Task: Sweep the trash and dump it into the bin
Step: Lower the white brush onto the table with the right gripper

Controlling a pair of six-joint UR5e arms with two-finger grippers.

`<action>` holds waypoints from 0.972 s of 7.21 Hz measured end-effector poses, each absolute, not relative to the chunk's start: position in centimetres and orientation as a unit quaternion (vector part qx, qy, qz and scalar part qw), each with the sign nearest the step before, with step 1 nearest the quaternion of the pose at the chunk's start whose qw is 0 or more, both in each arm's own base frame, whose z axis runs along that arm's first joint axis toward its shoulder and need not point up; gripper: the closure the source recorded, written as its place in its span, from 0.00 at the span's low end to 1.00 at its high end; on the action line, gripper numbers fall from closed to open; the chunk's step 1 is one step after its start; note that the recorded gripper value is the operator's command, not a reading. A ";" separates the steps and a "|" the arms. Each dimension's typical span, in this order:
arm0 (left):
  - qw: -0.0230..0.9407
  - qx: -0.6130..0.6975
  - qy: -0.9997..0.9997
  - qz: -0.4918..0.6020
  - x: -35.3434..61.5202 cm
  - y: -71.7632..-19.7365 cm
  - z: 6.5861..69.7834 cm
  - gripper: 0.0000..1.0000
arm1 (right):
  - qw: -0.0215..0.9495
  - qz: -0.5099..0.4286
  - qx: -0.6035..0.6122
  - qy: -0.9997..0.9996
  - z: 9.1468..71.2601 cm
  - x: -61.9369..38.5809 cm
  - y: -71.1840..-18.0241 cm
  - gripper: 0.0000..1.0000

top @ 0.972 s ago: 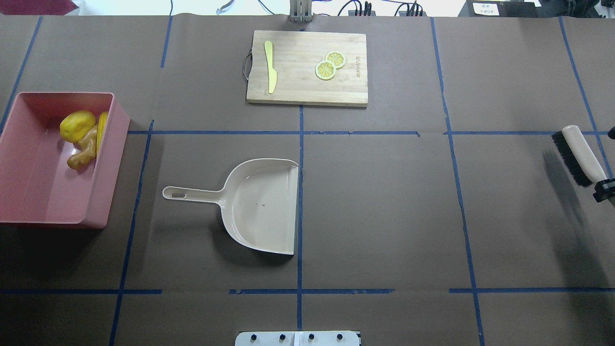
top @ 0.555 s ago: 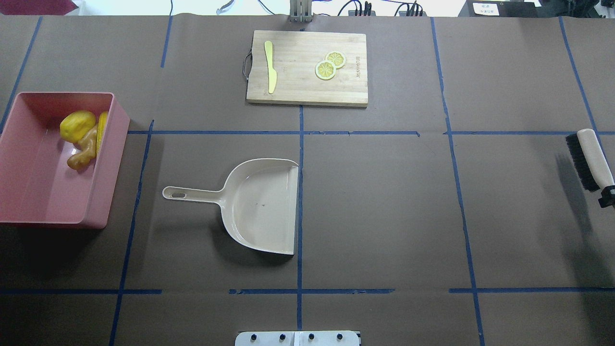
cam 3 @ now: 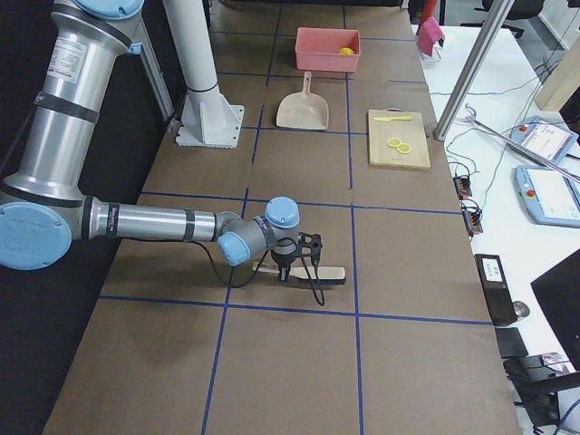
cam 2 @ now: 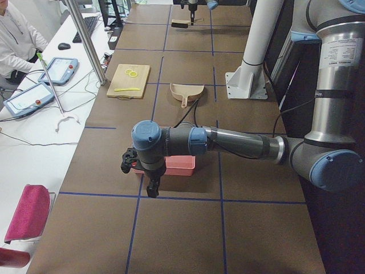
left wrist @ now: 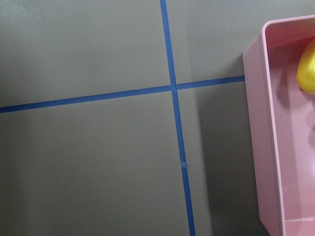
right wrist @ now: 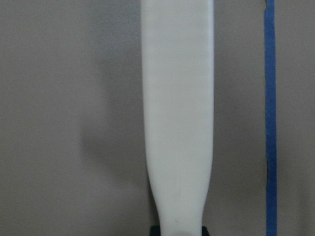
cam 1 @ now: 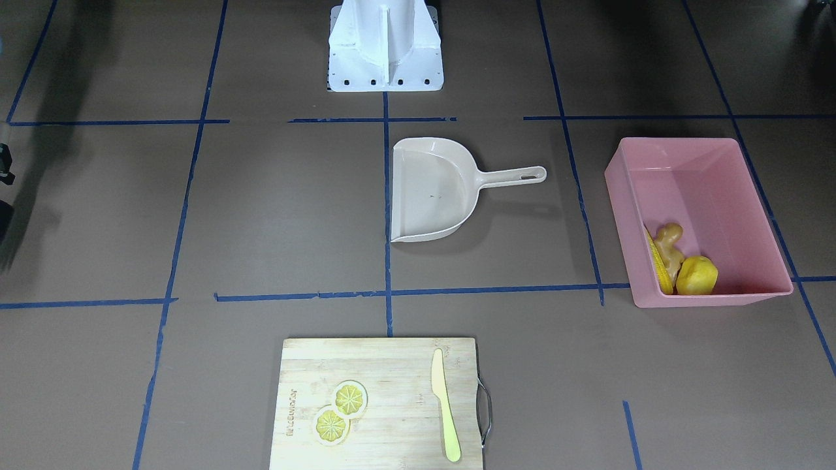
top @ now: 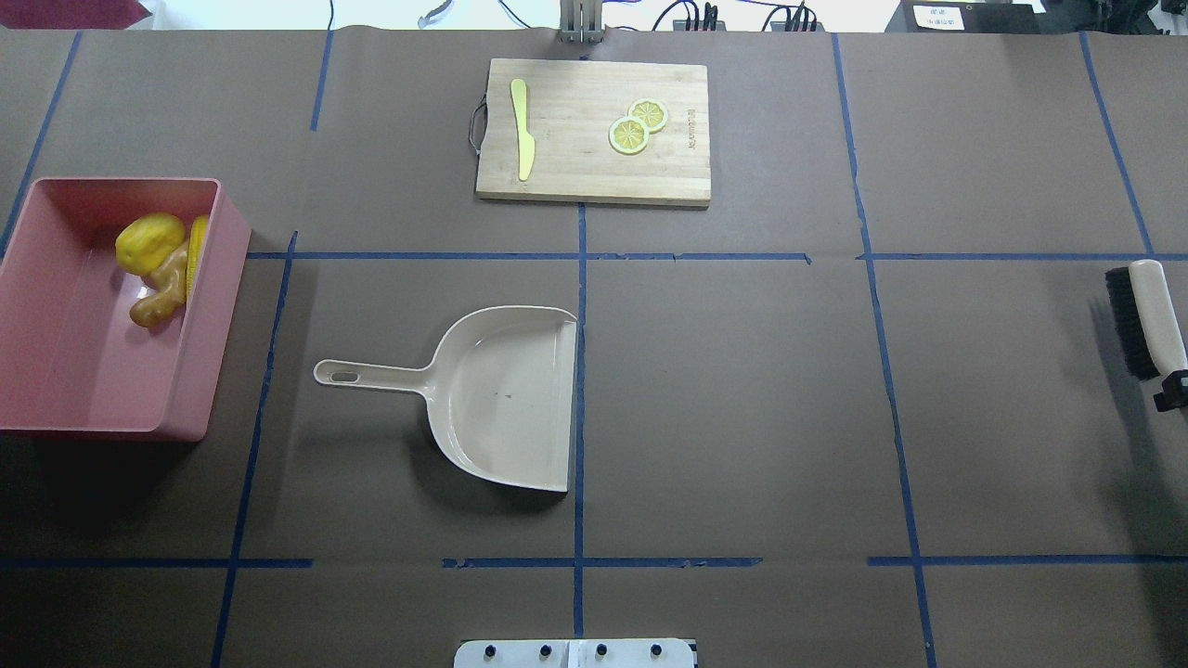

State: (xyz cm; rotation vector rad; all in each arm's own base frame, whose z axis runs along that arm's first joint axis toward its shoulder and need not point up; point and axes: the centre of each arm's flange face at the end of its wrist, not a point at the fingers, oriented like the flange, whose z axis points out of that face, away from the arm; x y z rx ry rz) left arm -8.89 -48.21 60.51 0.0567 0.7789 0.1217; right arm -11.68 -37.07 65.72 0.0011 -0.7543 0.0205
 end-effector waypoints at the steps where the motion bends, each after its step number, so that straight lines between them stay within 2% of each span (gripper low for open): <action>1: 0.923 0.028 0.380 0.059 -8.9 -48.2 60.5 0.00 | 0.925 0.010 -0.009 -0.379 65.5 -12.4 -36.9 0.80; 3: 0.923 0.028 0.380 0.059 -8.9 -48.2 60.5 0.00 | 0.920 0.010 -0.019 -0.392 65.0 -13.6 -36.6 0.72; 4: 0.923 0.028 0.380 0.059 -8.9 -48.2 60.5 0.00 | 0.919 0.008 -0.021 -0.394 65.0 -13.8 -36.5 0.58; 5: 0.923 0.027 0.380 0.059 -8.9 -48.2 60.5 0.00 | 0.919 0.006 -0.021 -0.394 65.0 -14.0 -36.5 0.51; 6: 0.923 0.027 0.379 0.059 -8.9 -48.2 60.6 0.00 | 0.918 0.005 -0.021 -0.395 65.0 -14.1 -36.4 0.32; 7: 0.923 0.027 0.379 0.059 -8.9 -48.2 60.6 0.00 | 0.918 0.004 -0.021 -0.395 65.0 -14.1 -36.4 0.00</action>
